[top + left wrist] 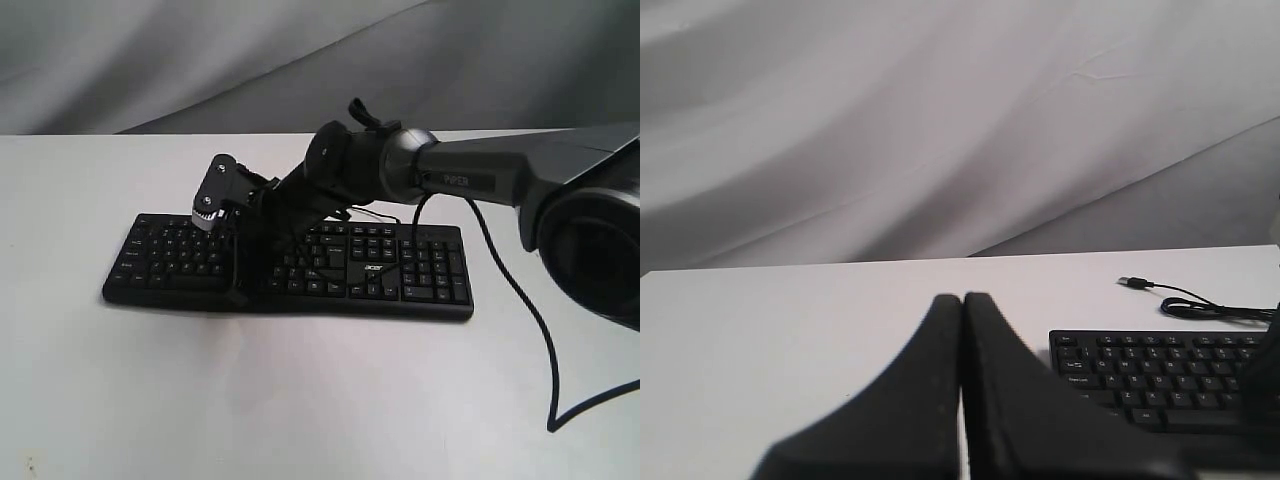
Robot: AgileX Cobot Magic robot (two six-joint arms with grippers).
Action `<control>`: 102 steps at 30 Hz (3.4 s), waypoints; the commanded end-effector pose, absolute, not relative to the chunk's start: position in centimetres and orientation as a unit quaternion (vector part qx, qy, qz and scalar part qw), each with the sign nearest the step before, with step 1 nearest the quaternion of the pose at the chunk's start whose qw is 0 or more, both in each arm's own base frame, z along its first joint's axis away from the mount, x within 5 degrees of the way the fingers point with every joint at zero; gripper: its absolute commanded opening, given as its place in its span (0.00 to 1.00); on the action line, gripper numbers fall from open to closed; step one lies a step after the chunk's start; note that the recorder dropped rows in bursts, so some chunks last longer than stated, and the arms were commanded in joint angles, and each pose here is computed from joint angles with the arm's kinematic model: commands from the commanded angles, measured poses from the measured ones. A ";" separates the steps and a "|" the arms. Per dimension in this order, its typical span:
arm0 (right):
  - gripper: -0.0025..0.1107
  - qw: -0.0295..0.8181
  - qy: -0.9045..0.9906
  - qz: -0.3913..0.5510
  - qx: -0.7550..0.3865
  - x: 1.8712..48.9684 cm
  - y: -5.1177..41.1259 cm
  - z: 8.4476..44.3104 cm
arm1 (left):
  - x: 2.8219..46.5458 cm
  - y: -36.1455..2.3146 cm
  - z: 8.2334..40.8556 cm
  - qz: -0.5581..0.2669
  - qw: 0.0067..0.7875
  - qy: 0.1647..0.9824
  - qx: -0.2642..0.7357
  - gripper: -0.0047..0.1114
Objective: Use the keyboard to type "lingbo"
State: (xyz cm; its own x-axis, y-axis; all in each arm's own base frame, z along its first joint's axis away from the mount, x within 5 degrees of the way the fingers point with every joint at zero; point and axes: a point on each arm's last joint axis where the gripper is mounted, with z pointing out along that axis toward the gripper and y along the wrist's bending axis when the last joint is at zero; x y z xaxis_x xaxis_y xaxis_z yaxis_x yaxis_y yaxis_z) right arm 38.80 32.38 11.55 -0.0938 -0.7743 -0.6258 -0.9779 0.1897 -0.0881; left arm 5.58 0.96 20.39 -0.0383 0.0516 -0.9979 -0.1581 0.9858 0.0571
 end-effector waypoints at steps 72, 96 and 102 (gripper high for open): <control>0.02 0.281 0.705 0.201 -0.620 40.3 34.0 12.5 | 5.6 0.9 20.3 0.073 0.696 0.714 -0.035 0.04; 0.02 0.264 0.705 0.204 -0.626 40.0 34.1 11.4 | 5.6 0.9 20.3 0.073 0.696 0.714 -0.035 0.04; 0.02 0.262 0.703 0.202 -0.630 39.9 34.1 11.5 | 5.6 0.9 20.3 0.073 0.696 0.714 -0.035 0.04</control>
State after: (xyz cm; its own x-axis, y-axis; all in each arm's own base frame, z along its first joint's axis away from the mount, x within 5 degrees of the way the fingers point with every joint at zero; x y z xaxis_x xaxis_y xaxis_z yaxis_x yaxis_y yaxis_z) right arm 40.12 33.90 10.89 -0.0876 -0.7758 -0.6248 -0.9893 0.1410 -0.0363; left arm 5.58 0.96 20.39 -0.0383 0.0516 -0.9979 -0.1581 0.9858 0.0571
